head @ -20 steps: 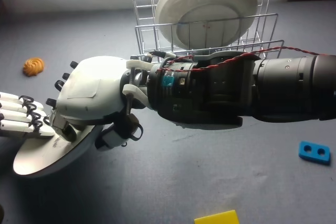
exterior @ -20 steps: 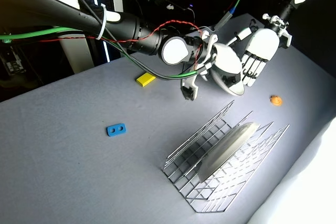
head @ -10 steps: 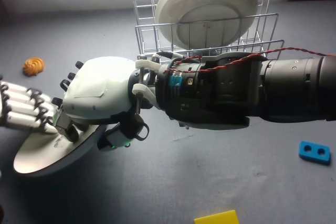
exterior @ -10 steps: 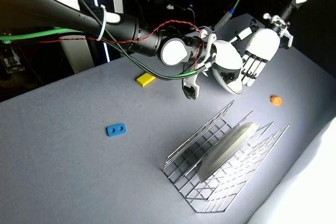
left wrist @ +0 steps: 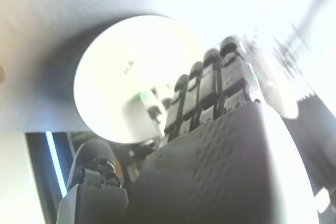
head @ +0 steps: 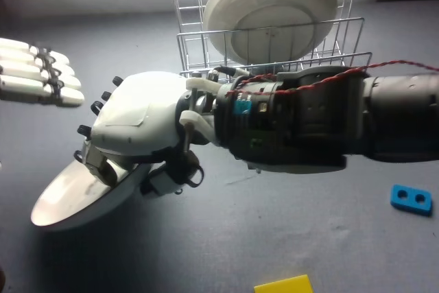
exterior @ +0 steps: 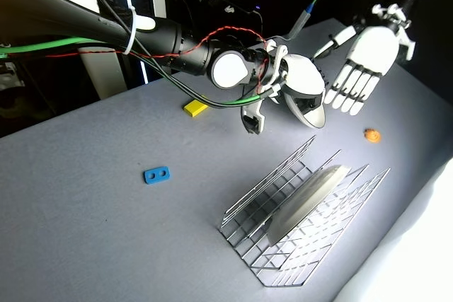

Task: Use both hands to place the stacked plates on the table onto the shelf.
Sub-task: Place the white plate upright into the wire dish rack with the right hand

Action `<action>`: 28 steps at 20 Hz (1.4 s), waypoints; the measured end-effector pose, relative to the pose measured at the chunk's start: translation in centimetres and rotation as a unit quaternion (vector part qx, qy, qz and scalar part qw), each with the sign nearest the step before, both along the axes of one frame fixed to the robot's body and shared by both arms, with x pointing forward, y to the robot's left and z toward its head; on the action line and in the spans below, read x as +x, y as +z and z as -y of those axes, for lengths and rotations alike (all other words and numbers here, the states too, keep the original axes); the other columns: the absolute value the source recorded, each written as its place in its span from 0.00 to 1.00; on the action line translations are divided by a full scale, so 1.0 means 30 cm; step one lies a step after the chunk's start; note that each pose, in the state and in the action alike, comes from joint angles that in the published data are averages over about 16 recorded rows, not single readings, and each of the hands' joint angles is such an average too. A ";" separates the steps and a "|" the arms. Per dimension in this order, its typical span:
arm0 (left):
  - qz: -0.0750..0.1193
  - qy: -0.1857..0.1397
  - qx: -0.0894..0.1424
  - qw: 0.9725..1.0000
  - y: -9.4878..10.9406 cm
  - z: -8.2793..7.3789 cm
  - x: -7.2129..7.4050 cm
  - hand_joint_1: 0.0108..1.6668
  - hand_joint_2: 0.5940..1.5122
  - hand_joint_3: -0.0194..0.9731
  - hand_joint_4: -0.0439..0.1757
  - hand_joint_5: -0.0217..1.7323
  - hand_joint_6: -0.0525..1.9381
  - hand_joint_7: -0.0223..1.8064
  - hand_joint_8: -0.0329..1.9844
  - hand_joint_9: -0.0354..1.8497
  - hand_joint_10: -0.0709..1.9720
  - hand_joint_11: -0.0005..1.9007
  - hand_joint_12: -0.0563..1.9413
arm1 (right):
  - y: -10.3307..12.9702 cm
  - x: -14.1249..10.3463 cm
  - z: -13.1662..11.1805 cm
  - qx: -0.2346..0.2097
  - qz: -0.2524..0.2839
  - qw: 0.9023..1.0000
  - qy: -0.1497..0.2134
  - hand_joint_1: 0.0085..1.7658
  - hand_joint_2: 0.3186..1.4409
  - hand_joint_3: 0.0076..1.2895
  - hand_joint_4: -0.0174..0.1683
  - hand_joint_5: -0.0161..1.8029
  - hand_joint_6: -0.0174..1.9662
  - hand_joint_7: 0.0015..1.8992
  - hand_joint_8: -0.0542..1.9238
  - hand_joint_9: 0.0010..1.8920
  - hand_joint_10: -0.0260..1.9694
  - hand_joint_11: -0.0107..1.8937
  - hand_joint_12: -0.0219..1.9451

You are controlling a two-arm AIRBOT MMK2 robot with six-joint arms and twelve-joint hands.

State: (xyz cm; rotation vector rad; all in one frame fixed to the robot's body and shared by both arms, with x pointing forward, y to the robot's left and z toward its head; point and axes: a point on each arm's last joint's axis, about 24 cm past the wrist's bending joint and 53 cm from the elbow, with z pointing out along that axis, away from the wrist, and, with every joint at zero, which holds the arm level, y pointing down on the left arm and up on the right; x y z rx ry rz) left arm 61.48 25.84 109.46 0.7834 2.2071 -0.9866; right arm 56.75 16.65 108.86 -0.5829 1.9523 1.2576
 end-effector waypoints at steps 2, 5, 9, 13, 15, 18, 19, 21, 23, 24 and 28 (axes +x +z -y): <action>0.005 0.001 -0.011 1.000 0.040 0.003 0.004 0.00 0.60 0.04 0.22 0.02 0.03 0.02 0.02 0.03 0.04 0.01 0.03 | 0.029 -0.012 0.014 0.004 -0.004 1.000 0.000 0.71 0.62 0.01 0.12 0.46 0.37 0.48 0.40 0.55 0.27 0.44 0.62; 0.011 0.000 -0.025 1.000 0.087 0.008 0.004 0.00 0.60 0.04 0.22 0.02 0.03 0.02 0.02 0.03 0.04 0.01 0.03 | 0.080 -0.034 0.040 0.010 -0.008 1.000 -0.001 0.71 0.62 0.01 0.11 0.48 0.38 0.50 0.41 0.55 0.33 0.45 0.61; 0.014 -0.003 -0.036 0.999 0.123 0.016 -0.002 0.00 0.59 0.04 0.22 0.02 0.03 0.02 0.02 0.03 0.04 0.01 0.03 | 0.152 -0.063 0.085 0.018 -0.018 1.000 -0.005 0.72 0.62 0.01 0.09 0.50 0.42 0.52 0.42 0.56 0.39 0.47 0.61; 0.014 -0.005 -0.039 0.999 0.132 0.017 -0.007 0.00 0.58 0.04 0.22 0.02 0.03 0.02 0.02 0.03 0.04 0.01 0.03 | 0.233 -0.083 0.135 0.029 -0.026 0.999 -0.014 0.73 0.62 0.01 0.08 0.51 0.46 0.53 0.44 0.56 0.42 0.48 0.60; 0.013 -0.007 -0.038 0.999 0.129 0.017 -0.010 0.00 0.58 0.04 0.22 0.02 0.03 0.02 0.02 0.03 0.04 0.01 0.03 | 0.274 -0.086 0.164 0.037 -0.032 0.999 -0.022 0.74 0.62 0.01 0.07 0.51 0.48 0.54 0.44 0.55 0.47 0.49 0.60; 0.012 -0.007 -0.036 0.999 0.126 0.016 -0.012 0.00 0.58 0.04 0.22 0.02 0.03 0.02 0.02 0.03 0.04 0.01 0.03 | 0.333 -0.079 0.210 0.050 -0.037 0.997 -0.035 0.74 0.62 0.01 0.06 0.51 0.49 0.54 0.44 0.54 0.53 0.49 0.60; 0.012 -0.008 -0.036 0.999 0.125 0.016 -0.012 0.00 0.58 0.04 0.22 0.02 0.03 0.02 0.02 0.03 0.04 0.01 0.03 | 0.354 -0.073 0.225 0.056 -0.039 0.997 -0.040 0.75 0.62 0.01 0.06 0.51 0.50 0.54 0.45 0.55 0.53 0.49 0.60; 0.012 -0.008 -0.035 0.999 0.123 0.015 -0.013 0.00 0.57 0.04 0.22 0.02 0.03 0.02 0.02 0.03 0.04 0.01 0.03 | 0.401 -0.060 0.255 0.070 -0.043 0.995 -0.049 0.75 0.62 0.01 0.06 0.51 0.50 0.54 0.45 0.55 0.52 0.49 0.60; 0.012 -0.008 -0.033 0.999 0.120 0.013 -0.014 0.00 0.57 0.04 0.22 0.02 0.03 0.02 0.02 0.03 0.04 0.01 0.03 | 0.450 -0.043 0.283 0.088 -0.048 0.993 -0.058 0.75 0.62 0.01 0.07 0.51 0.50 0.54 0.45 0.55 0.52 0.50 0.60; 0.011 -0.008 -0.033 0.999 0.118 0.013 -0.014 0.00 0.57 0.04 0.22 0.02 0.03 0.02 0.02 0.03 0.04 0.01 0.03 | 0.473 -0.034 0.297 0.097 -0.053 0.992 -0.063 0.75 0.62 0.01 0.07 0.51 0.51 0.54 0.45 0.55 0.52 0.50 0.60; 0.011 -0.008 -0.030 0.999 0.112 0.009 -0.016 0.00 0.57 0.04 0.22 0.02 0.03 0.02 0.02 0.03 0.04 0.01 0.03 | 0.556 0.011 0.357 0.133 -0.079 0.984 -0.087 0.75 0.62 0.01 0.07 0.51 0.51 0.54 0.45 0.55 0.53 0.50 0.60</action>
